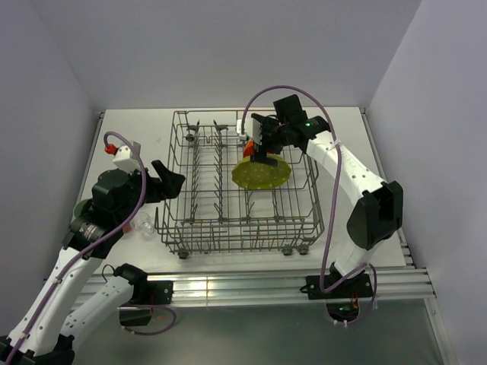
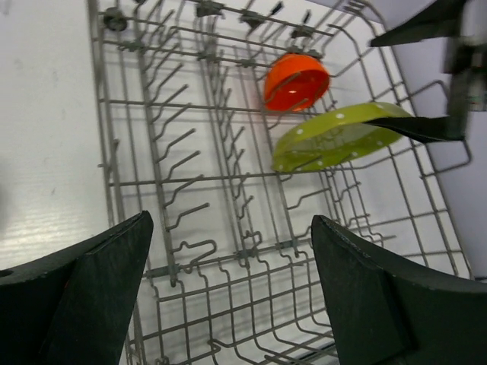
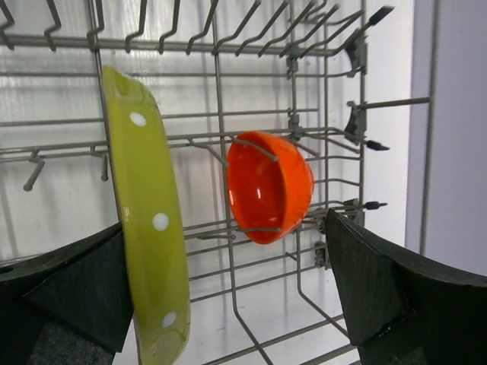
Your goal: Load the mixed dishes into the dish rack
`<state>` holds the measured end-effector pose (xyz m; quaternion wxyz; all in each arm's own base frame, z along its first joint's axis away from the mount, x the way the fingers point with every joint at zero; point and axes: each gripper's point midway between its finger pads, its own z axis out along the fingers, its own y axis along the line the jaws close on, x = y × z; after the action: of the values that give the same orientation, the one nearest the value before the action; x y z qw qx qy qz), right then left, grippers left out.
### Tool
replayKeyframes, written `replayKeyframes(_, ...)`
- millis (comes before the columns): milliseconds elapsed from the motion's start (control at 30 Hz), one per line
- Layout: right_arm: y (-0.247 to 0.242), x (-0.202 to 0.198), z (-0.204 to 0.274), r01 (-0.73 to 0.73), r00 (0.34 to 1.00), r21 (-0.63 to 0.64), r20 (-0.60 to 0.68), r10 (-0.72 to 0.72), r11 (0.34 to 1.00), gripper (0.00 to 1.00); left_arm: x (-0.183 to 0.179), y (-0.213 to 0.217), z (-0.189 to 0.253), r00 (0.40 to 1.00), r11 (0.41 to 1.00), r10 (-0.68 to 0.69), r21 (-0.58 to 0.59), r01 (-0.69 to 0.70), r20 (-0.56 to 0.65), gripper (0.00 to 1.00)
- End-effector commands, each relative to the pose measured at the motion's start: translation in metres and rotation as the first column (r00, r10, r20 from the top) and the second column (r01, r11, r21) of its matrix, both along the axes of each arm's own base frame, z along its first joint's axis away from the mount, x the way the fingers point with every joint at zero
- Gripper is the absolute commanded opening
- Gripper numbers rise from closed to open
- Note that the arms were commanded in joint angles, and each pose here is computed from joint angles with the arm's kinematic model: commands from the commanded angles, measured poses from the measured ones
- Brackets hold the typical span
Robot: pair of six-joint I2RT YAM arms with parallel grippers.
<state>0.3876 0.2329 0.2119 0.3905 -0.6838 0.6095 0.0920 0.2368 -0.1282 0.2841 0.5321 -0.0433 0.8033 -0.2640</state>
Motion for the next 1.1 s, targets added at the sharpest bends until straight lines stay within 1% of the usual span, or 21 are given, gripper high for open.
replayKeyframes(0, 0.013, 0.001, 0.071, -0.002, 0.991, 0.179, 0.132, -0.022, 0.984, 1.00, 0.006, 0.022, 0.009, 0.989, 0.989, 0.147, -0.009, -0.147, -0.005, 0.93)
replayKeyframes(133, 0.022, 0.000, 0.132, 0.002, 0.973, 0.349, 0.215, -0.082, 0.937, 1.00, 0.010, 0.049, 0.028, 0.950, 0.950, 0.311, -0.042, -0.310, 0.018, 0.99)
replayKeyframes(200, 0.023, -0.010, 0.159, 0.048, 0.973, 0.470, 0.179, -0.148, 0.881, 1.00, 0.012, 0.065, 0.040, 0.914, 0.914, 0.404, -0.049, -0.402, 0.030, 0.99)
replayKeyframes(233, 0.021, -0.008, 0.185, 0.064, 0.954, 0.562, 0.209, -0.216, 0.825, 1.00, 0.014, 0.070, 0.046, 0.901, 0.902, 0.431, -0.047, -0.430, 0.034, 0.99)
replayKeyframes(267, 0.022, -0.010, 0.195, 0.166, 0.957, 0.666, 0.070, -0.282, 0.727, 1.00, 0.016, 0.081, 0.045, 0.873, 0.874, 0.486, -0.017, -0.486, 0.030, 0.99)
replayKeyframes(333, 0.010, 0.001, 0.221, 0.287, 0.909, 0.779, -0.039, -0.415, 0.557, 1.00, 0.022, 0.090, 0.047, 0.840, 0.840, 0.543, 0.012, -0.543, 0.021, 0.99)
replayKeyframes(367, 0.010, 0.001, 0.225, 0.381, 0.884, 0.804, -0.172, -0.434, 0.457, 1.00, 0.025, 0.093, 0.047, 0.824, 0.824, 0.566, 0.031, -0.566, 0.018, 0.99)
replayKeyframes(400, 0.010, 0.003, 0.228, 0.437, 0.858, 0.801, -0.235, -0.457, 0.408, 1.00, 0.025, 0.103, 0.043, 0.790, 0.788, 0.613, 0.062, -0.612, 0.012, 0.99)
replayKeyframes(467, 0.004, 0.011, 0.227, 0.609, 0.748, 0.737, -0.412, -0.520, 0.292, 1.00, 0.035, 0.112, 0.043, 0.755, 0.751, 0.656, 0.096, -0.653, 0.005, 0.99)
replayKeyframes(500, 0.008, 0.009, 0.226, 0.643, 0.730, 0.706, -0.446, -0.519, 0.298, 1.00, 0.041, 0.120, 0.036, 0.729, 0.724, 0.685, 0.126, -0.678, -0.012, 0.99)
replayKeyframes(533, 0.009, 0.006, 0.219, 0.704, 0.686, 0.642, -0.502, -0.527, 0.304, 1.00, 0.044, 0.124, 0.040, 0.718, 0.714, 0.696, 0.118, -0.690, -0.015, 0.99)
replayKeyframes(567, 0.012, 0.000, 0.219, 0.734, 0.661, 0.617, -0.556, -0.504, 0.283, 1.00, 0.048, 0.127, 0.040, 0.714, 0.711, 0.700, 0.121, -0.693, -0.020, 0.99)
replayKeyframes(633, 0.023, -0.012, 0.199, 0.751, 0.655, 0.579, -0.591, -0.470, 0.319, 1.00, 0.060, 0.139, 0.039, 0.697, 0.697, 0.715, 0.119, -0.707, -0.050, 0.99)
replayKeyframes(700, 0.029, -0.044, 0.208, 0.682, 0.731, 0.630, -0.566, -0.382, 0.371, 1.00, 0.071, 0.156, 0.031, 0.658, 0.661, 0.749, 0.150, -0.735, -0.076, 0.99)
replayKeyframes(733, 0.032, -0.058, 0.205, 0.656, 0.754, 0.661, -0.557, -0.349, 0.363, 1.00, 0.076, 0.161, 0.032, 0.653, 0.656, 0.754, 0.154, -0.739, -0.078, 0.99)
replayKeyframes(767, 0.036, -0.065, 0.204, 0.663, 0.748, 0.665, -0.584, -0.315, 0.343, 1.00, 0.080, 0.168, 0.027, 0.637, 0.642, 0.765, 0.178, -0.746, -0.092, 0.99)
replayKeyframes(800, 0.041, -0.075, 0.204, 0.648, 0.761, 0.674, -0.592, -0.265, 0.355, 1.00, 0.082, 0.184, 0.022, 0.601, 0.609, 0.792, 0.205, -0.767, -0.105, 0.99)
replayKeyframes(867, 0.046, -0.089, 0.206, 0.644, 0.762, 0.683, -0.613, -0.208, 0.344, 1.00, 0.094, 0.195, 0.002, 0.591, 0.613, 0.789, 0.247, -0.750, -0.164, 0.98)
replayKeyframes(900, 0.050, -0.096, 0.207, 0.633, 0.768, 0.683, -0.614, -0.184, 0.365, 1.00, 0.098, 0.208, -0.010, 0.570, 0.603, 0.798, 0.262, -0.753, -0.196, 0.97)
replayKeyframes(967, 0.053, -0.106, 0.216, 0.619, 0.778, 0.684, -0.603, -0.180, 0.385, 1.00, 0.105, 0.205, -0.027, 0.600, 0.649, 0.760, 0.239, -0.722, -0.249, 0.96)
replayKeyframes(1067, 0.044, -0.112, 0.230, 0.618, 0.785, 0.695, -0.573, -0.235, 0.369, 1.00, 0.108, 0.210, -0.054, 0.576, 0.652, 0.755, 0.265, -0.710, -0.313, 0.91)
